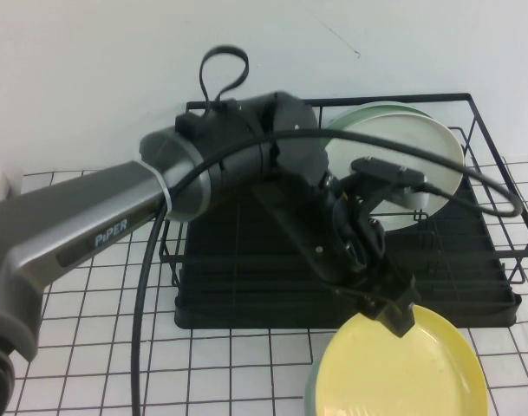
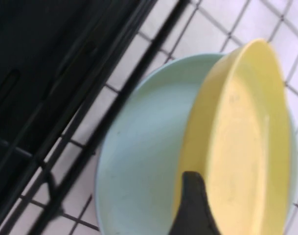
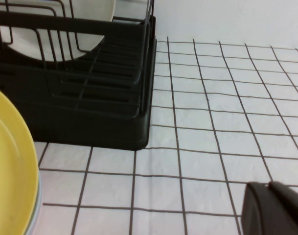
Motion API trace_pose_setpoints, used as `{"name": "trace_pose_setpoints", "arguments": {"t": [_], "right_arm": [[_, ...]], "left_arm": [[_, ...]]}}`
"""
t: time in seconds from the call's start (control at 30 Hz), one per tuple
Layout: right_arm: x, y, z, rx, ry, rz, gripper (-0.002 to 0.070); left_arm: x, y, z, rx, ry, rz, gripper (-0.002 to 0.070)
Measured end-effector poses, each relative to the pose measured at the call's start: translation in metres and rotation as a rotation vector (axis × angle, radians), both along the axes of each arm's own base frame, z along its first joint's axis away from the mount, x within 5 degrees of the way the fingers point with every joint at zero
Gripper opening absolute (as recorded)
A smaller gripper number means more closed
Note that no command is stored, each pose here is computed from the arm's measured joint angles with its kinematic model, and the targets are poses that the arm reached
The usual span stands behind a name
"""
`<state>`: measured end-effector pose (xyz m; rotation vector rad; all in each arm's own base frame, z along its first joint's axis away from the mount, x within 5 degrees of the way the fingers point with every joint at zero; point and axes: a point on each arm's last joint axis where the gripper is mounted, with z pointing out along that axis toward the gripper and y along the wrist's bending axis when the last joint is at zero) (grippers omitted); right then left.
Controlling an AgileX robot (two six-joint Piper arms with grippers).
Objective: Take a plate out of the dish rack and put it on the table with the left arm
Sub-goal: Place the plate from the table
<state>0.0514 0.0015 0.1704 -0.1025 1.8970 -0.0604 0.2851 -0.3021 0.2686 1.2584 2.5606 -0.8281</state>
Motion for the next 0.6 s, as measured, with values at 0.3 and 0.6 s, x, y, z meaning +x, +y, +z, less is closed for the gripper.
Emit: {"name": "trace_pose_setpoints", "arguments": {"t": [0.3,0.6], "right_arm": [[0.000,0.000,0.000,0.000,0.000,0.000,-0.0001],[0.000,0.000,0.000,0.000,0.000,0.000,-0.0001]], "left_arm": [[0.000,0.005,0.014,0.066,-0.019,-0.044,0.0391],[-0.004,0.007,0.016,0.065,-0.046,-0.146,0.0048]]}}
